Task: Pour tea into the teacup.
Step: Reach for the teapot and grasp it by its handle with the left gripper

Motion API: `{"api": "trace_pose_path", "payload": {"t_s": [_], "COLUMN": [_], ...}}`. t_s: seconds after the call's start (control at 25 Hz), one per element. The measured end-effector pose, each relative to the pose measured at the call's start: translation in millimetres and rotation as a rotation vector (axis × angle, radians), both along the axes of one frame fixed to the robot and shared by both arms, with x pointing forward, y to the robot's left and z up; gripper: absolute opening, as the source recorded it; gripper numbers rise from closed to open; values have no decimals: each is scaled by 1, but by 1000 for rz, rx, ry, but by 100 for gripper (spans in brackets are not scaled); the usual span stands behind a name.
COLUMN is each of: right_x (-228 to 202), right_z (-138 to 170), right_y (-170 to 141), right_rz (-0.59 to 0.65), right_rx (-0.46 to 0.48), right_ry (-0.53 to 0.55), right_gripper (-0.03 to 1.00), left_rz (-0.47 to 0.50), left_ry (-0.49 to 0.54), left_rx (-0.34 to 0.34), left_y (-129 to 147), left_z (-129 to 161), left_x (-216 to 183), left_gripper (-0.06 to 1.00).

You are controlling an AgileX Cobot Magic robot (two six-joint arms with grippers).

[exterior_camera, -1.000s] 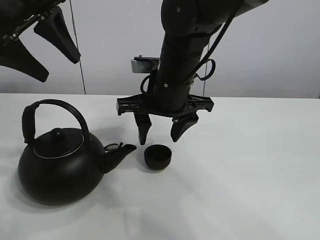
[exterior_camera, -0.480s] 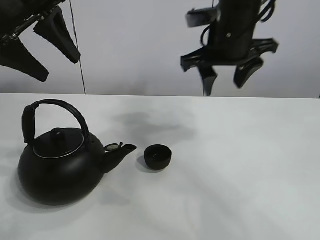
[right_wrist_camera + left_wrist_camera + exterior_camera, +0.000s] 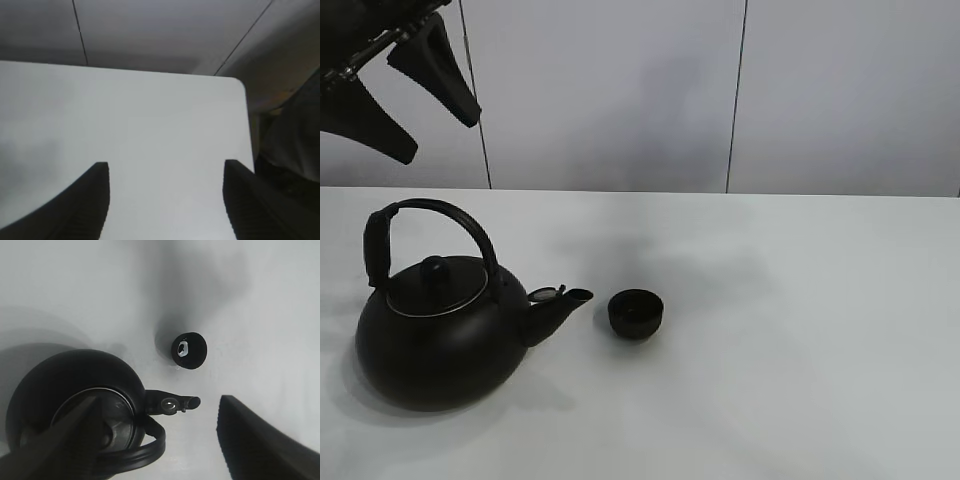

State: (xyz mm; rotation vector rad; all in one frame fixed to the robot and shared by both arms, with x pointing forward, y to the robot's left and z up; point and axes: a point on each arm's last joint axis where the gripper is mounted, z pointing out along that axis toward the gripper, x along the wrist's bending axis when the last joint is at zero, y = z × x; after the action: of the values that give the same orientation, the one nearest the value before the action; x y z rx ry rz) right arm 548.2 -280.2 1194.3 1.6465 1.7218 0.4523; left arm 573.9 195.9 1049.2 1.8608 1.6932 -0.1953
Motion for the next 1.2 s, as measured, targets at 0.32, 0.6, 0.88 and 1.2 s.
{"api": "trace_pose_path", "payload": {"t_s": [0.32,0.6,0.88,1.2], "right_x": [-161,-304,-369,-359], "right_z": [89,103,33,-67], "right_y": [-25,-44,-49,-36], "right_rz": [-14,3,50,121], "right_rx": [62,136,177,252], "right_ry": [-253,-553,-591,-411], "right_gripper": [45,45,45,45], "left_rz": [0,0,0,0], "left_ry": [0,0,0,0], "left_rx": [0,0,0,0], "left_y": [0,0,0,0], "left_z": [0,0,0,0], "left_x": [0,0,0,0], "left_gripper": [48,48,48,48]}}
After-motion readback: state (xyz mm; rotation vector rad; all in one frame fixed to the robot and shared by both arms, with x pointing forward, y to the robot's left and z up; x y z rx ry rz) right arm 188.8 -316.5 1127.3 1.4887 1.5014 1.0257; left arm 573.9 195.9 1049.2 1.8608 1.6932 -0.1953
